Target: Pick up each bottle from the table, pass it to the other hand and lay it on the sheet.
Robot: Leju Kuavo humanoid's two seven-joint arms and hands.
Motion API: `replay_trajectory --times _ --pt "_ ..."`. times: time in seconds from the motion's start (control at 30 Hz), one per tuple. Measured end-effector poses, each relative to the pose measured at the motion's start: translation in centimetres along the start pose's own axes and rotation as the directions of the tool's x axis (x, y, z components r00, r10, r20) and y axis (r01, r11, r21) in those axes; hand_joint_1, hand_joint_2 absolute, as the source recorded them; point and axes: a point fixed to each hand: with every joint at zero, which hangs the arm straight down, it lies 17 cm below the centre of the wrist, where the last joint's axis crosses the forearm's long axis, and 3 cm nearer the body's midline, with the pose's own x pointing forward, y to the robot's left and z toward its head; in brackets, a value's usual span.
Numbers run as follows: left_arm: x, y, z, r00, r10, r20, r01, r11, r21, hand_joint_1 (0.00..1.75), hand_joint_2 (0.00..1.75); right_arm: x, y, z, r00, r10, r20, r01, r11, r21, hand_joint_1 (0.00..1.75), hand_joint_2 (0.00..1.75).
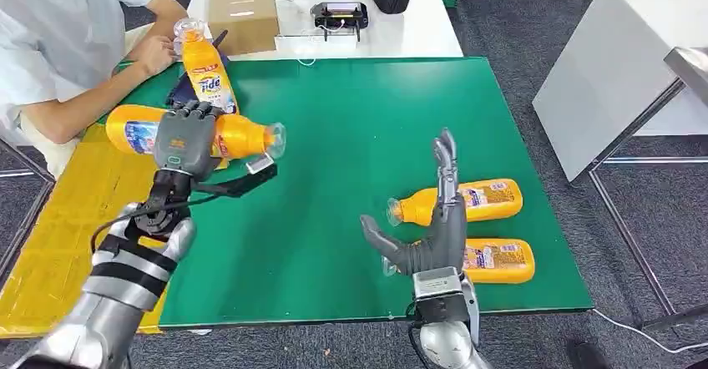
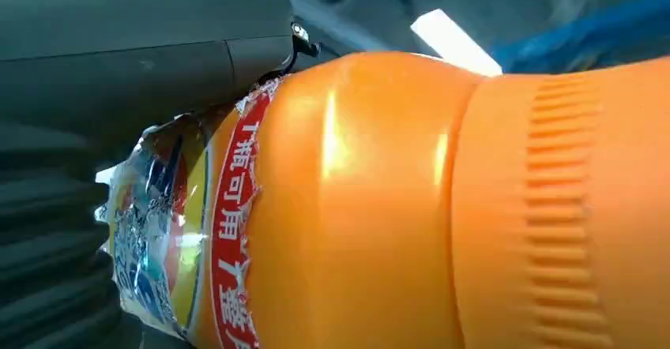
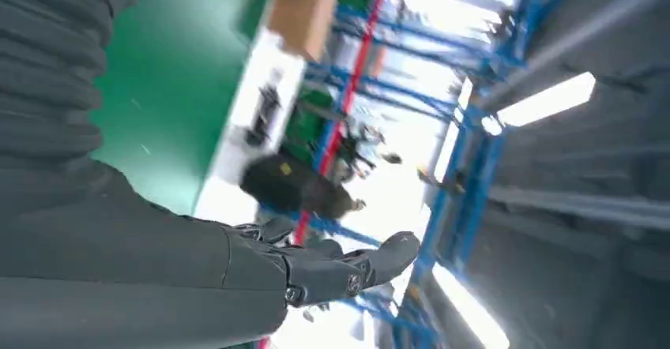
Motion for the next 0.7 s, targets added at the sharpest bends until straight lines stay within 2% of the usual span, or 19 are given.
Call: replay_trajectory --times 0.13,0.27,0.47,0.7 --pt "-4.4 -4.3 -1.4 0.991 -0.111 -0.069 0.101 0.986 -0.133 1.75 1.75 1.4 -1.1 -0.7 0.999 0.022 0.044 -0.02 0.999 -0.045 0.0 1.75" --pt "-7.0 -7.9 -0.4 0.98 -0.174 -0.094 0.145 0.956 -0.255 1.75 1.75 2.1 -1.5 -1.0 0.998 0.026 0.062 -0.022 0.998 -0.059 0.0 1.75" --pt "-10.5 -13.8 3.8 0.97 -0.191 -0.153 0.099 0.877 -0.47 1.75 1.75 2.5 -1.5 -1.6 0.996 0.031 0.081 -0.026 0.998 -0.058 0.0 1.75" --pt "-11.5 -18.5 8.8 0.971 -0.12 -0.208 -0.036 0.783 -0.621 1.75 1.75 2.3 -1.2 -2.2 0.996 0.034 0.081 -0.03 0.998 -0.049 0.0 1.75"
